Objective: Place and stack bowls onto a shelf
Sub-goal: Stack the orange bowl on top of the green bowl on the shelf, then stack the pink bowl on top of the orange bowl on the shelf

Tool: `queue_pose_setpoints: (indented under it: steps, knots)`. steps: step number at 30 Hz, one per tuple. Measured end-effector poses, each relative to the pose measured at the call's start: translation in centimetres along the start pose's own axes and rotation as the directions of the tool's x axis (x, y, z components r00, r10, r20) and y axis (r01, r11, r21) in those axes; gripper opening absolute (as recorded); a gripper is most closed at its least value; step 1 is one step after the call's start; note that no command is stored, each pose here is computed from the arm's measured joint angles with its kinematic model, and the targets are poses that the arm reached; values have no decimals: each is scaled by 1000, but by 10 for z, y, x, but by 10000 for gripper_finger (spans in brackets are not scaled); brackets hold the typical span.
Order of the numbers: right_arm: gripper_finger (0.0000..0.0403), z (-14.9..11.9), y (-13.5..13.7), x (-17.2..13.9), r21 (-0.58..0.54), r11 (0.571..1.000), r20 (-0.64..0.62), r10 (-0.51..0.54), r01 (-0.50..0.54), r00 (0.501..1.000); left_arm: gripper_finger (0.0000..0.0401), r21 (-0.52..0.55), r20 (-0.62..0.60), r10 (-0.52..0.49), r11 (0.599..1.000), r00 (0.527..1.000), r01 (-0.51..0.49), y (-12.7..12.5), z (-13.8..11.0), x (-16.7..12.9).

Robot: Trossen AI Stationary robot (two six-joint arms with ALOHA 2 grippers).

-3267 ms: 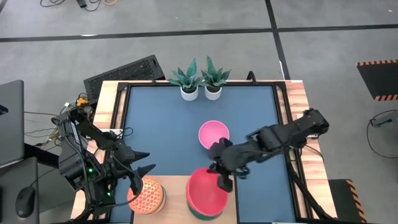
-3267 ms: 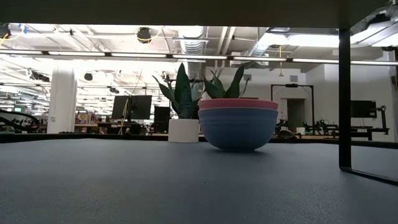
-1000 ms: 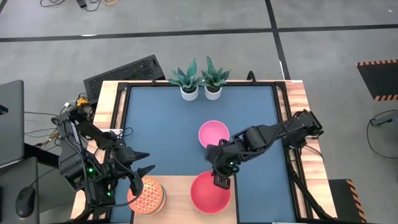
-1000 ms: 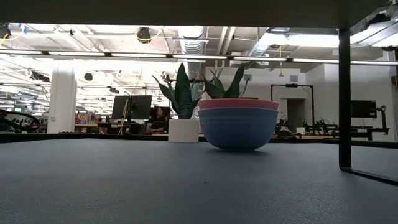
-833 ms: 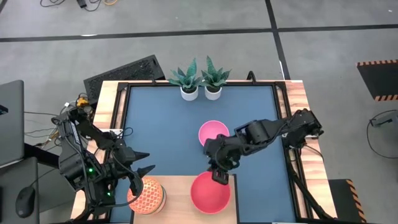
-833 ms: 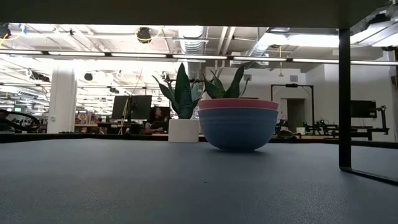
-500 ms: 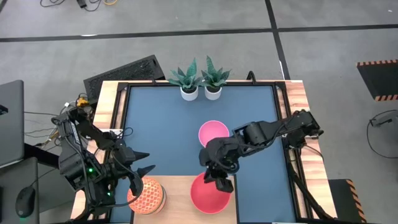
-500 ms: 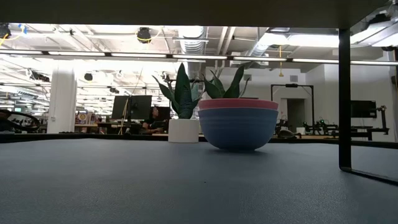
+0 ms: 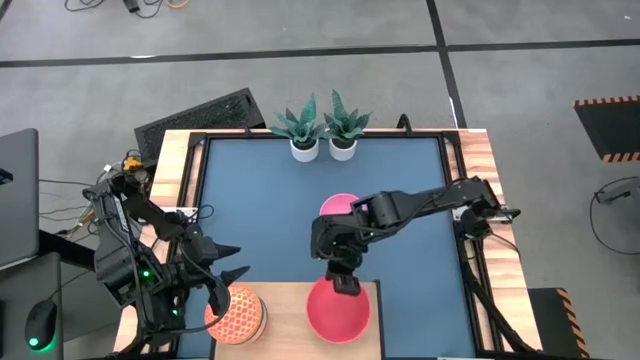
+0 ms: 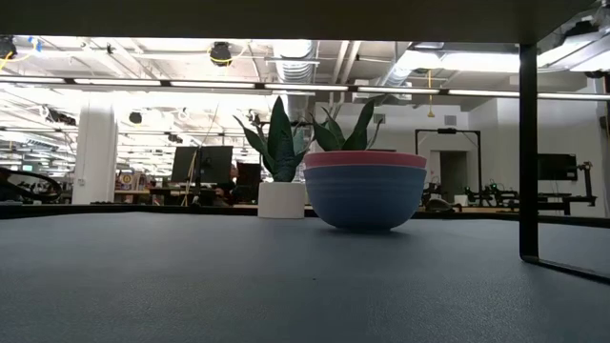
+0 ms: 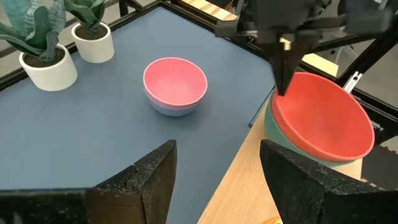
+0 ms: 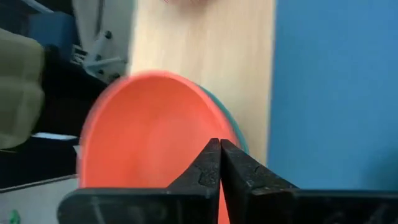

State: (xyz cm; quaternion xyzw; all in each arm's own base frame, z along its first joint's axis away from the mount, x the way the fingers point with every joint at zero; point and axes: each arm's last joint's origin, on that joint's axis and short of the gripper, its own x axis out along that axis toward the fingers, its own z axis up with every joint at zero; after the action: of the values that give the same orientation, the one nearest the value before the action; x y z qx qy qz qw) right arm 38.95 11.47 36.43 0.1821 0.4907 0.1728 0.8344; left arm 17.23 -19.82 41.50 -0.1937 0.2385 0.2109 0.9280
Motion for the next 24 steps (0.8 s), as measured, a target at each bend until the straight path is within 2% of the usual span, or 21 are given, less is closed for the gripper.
queue_pose_setpoints:
  steps: [7, 11, 13, 16, 17, 20, 22, 24]
  knots:
    - [49, 1, -5, -12, 18, 1000, 23, -25, 24, 999, 215, -2, -14, -3, 1000, 1000, 3, 0, 0, 0]
    - [49, -5, -9, -40, 43, 987, 65, -158, 156, 985, 215, 0, -14, -3, 1000, 1000, 3, 0, 0, 0]
    - [51, -8, -14, -51, 75, 967, 71, -249, 243, 966, 215, 1, -14, -3, 1000, 1000, 3, 0, 0, 0]
    - [59, -18, -26, -62, 133, 912, 3, -391, 387, 920, 215, 0, -14, -3, 1000, 1000, 3, 0, -1, 0]
    - [65, -21, -32, -65, 155, 882, -37, -445, 445, 895, 215, 0, -14, -2, 1000, 1000, 2, 0, -1, 0]
    - [92, -33, -52, -75, 210, 755, -182, -594, 621, 784, 215, 0, -18, -3, 1000, 1000, 3, 0, -1, 0]
    - [119, -33, -68, -72, 227, 689, -214, -654, 688, 726, 215, -6, -18, -4, 1000, 1000, 3, 0, -1, 0]
    - [152, -36, -82, -66, 232, 665, -237, -669, 710, 704, 215, -9, -18, -4, 1000, 1000, 3, 0, -1, 0]
